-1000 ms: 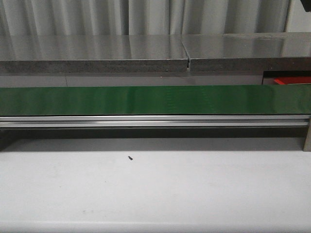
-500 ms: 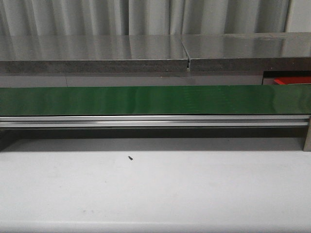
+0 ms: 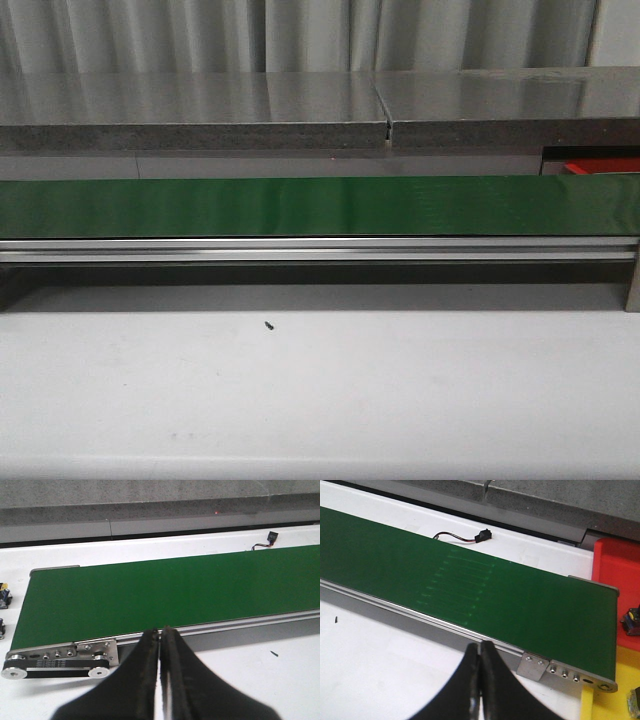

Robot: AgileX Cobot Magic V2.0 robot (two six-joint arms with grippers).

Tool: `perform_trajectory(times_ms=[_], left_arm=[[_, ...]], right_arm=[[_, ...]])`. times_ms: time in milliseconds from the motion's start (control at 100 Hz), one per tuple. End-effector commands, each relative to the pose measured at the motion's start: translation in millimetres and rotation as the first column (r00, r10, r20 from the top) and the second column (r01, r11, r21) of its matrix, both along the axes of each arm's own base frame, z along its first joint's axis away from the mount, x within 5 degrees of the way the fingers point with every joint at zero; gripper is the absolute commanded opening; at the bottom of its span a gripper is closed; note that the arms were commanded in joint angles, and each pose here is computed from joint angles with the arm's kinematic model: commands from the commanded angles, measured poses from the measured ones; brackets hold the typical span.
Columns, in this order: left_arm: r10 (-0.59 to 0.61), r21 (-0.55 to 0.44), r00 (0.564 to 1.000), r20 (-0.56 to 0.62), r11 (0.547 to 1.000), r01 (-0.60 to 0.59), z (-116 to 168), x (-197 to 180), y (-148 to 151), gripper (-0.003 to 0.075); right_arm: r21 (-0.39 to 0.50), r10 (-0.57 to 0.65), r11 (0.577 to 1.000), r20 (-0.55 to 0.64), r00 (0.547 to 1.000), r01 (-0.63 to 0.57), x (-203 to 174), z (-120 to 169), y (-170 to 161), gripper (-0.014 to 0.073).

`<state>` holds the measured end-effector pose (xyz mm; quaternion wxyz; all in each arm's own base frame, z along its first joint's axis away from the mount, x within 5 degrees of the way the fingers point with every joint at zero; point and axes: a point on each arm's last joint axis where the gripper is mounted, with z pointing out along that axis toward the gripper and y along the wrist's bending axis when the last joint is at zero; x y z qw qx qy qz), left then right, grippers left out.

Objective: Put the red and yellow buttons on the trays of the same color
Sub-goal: 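Move the left gripper down over a red-capped button on the table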

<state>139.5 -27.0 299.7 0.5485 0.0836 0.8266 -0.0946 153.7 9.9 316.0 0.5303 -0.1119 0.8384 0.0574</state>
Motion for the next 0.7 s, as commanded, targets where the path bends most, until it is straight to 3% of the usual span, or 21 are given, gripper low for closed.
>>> perform_trajectory(times_ms=[0,160,230,480,690], left_arm=[[0.019,-0.024,0.997,0.068,1.0,-0.018,13,1,0,0.016],[0.026,-0.027,0.995,0.098,0.999,-0.024,20,2,1,0.0506],[0.026,-0.027,0.992,0.125,0.999,-0.023,30,2,1,0.0584],[0.167,-0.137,0.972,0.168,0.98,-0.144,82,25,18,0.0585],[0.299,-0.166,0.953,0.038,0.943,-0.289,110,74,57,0.0549]], right_arm=[[0.011,-0.031,0.999,0.066,0.997,0.031,1,12,-2,-0.0067],[0.011,-0.031,0.999,0.066,0.997,0.031,1,12,-2,-0.0067],[0.011,-0.031,0.999,0.066,0.997,0.031,1,12,-2,-0.0067],[0.011,-0.031,0.999,0.066,0.997,0.031,1,12,-2,-0.0067],[0.011,-0.031,0.999,0.066,0.997,0.031,1,12,-2,-0.0067]])
